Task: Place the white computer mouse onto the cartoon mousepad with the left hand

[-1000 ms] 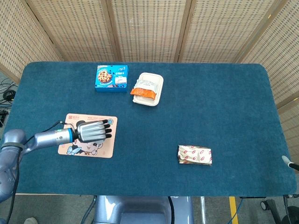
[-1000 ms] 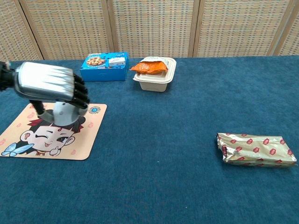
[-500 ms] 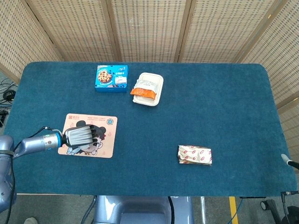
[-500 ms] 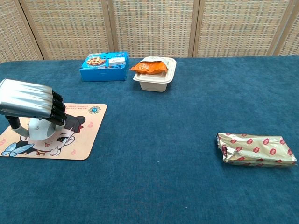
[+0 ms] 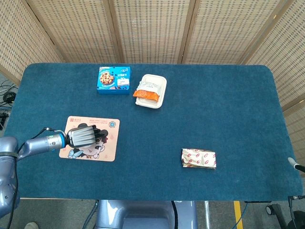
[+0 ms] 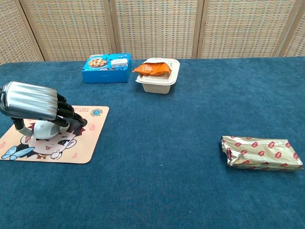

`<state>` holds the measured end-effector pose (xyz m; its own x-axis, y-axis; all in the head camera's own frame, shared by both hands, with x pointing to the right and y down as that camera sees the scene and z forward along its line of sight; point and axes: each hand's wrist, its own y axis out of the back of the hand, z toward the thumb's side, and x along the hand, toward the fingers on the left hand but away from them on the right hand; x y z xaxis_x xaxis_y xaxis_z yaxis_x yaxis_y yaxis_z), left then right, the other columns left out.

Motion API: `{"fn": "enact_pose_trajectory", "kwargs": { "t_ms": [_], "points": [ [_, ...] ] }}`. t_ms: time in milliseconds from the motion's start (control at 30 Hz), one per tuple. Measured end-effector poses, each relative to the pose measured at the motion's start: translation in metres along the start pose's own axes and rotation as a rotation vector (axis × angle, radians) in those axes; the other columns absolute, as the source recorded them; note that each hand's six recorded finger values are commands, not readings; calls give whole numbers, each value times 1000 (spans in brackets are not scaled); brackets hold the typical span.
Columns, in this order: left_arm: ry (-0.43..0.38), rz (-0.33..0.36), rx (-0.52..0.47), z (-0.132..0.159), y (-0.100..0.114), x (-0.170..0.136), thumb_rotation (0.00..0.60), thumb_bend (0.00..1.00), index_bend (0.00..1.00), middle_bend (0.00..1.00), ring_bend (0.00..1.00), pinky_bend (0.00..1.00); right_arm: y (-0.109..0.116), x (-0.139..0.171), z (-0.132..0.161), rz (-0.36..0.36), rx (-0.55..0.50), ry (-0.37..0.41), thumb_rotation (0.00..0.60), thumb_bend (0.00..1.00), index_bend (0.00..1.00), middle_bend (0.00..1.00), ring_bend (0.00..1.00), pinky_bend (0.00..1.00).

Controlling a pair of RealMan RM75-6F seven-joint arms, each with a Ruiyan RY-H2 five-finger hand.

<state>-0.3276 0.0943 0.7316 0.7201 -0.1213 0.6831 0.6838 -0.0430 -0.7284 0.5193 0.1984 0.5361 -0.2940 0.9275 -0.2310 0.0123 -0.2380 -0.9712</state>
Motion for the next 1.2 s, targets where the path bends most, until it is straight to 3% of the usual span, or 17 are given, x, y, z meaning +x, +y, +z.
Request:
{"fn": "enact_pose_trajectory", "kwargs": {
  "t_ms": [133,400,500,600,733,833,1033,1200],
  "points": [
    [-1,6,12,0,1,0,600,47,8,0,53,312,1,1,1,-1,-2,4,600,0,0,0,0,0],
    [4,59,9,-4,10,-13,600,36,0,0,32,312,0,2,3,3,-5,13,600,0,0,0,0,0],
    [11,117,-12,-8,20,-29,600,36,0,0,33,312,-1,4,6,12,-7,24,600,0,0,0,0,0],
    [32,220,-42,-11,36,-51,600,31,0,0,30,312,-2,6,9,16,-11,35,600,0,0,0,0,0],
    [199,403,-160,-23,51,-93,600,4,0,0,3,279,0,8,15,16,-21,55,600,0,0,0,0,0],
    [356,462,-286,-31,42,-119,600,0,0,0,0,185,0,11,20,19,-28,75,600,0,0,0,0,0],
    [545,485,-526,-15,24,-144,600,0,0,0,0,80,2,17,29,22,-44,112,600,0,0,0,0,0],
    [724,475,-711,14,24,-157,600,0,0,0,0,5,2,21,33,32,-53,137,600,0,0,0,0,0]
  ]
}}
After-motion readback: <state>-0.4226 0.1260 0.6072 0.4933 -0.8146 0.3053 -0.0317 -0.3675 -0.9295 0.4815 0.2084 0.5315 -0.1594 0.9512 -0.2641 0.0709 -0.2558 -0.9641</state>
